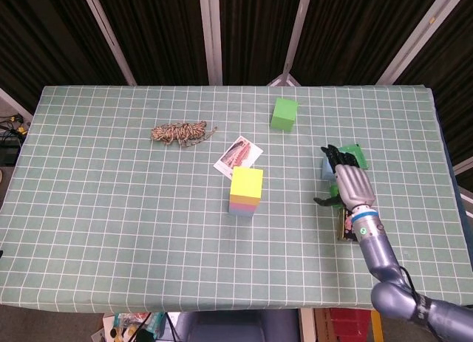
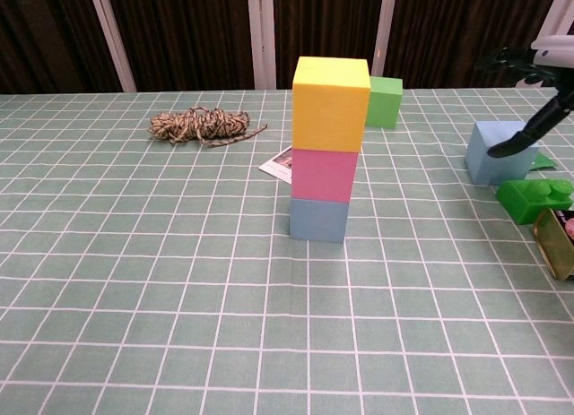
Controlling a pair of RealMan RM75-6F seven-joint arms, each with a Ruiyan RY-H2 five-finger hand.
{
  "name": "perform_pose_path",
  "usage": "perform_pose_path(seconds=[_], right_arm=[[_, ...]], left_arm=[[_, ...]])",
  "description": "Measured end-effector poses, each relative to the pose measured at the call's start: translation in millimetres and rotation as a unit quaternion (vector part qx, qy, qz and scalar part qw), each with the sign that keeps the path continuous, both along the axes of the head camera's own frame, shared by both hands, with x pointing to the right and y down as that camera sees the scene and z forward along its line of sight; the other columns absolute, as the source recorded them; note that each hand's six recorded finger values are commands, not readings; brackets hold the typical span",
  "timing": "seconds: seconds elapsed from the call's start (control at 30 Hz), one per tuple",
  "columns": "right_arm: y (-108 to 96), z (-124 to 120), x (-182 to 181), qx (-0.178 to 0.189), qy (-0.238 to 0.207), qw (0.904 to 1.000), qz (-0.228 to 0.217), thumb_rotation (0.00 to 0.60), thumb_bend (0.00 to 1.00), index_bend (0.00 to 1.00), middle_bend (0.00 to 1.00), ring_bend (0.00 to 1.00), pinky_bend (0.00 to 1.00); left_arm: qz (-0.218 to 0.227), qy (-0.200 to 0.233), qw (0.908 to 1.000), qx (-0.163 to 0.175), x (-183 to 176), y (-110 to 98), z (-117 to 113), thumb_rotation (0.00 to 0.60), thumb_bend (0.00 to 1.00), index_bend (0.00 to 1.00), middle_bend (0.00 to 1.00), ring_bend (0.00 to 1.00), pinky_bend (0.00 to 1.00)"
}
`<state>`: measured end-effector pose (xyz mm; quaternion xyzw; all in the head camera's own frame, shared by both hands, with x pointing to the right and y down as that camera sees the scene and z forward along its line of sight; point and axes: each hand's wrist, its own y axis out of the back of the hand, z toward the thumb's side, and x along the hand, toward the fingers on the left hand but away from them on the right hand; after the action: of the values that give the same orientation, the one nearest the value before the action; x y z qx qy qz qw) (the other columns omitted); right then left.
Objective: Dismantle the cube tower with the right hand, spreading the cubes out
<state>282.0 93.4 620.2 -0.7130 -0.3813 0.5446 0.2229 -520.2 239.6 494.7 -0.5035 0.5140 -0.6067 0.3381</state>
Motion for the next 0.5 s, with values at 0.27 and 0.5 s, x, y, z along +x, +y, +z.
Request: perform_pose_path(seconds=[0.27,0.5], right_arm=[[35.1,-6.7,-8.8,-0.025,-0.046,0.9986,-0.014,0.6,0.13,0.0,0.0,0.1,0.0],[53.1,9.8,-29.5,0.019,-0.103,0.9942,0.027,0.6,0.13,0.0,0.0,0.1,0.0]], left_arm=[[0.005,0.001,1.0,-0.001,2.3,1.0,0.0,0.6,0.19,0.21,0.0,0.0,0.08],[0.004,0.0,1.0,0.0,2.1,2.8,-1.0,0.6,0.19,0.21,0.0,0.0,0.08]])
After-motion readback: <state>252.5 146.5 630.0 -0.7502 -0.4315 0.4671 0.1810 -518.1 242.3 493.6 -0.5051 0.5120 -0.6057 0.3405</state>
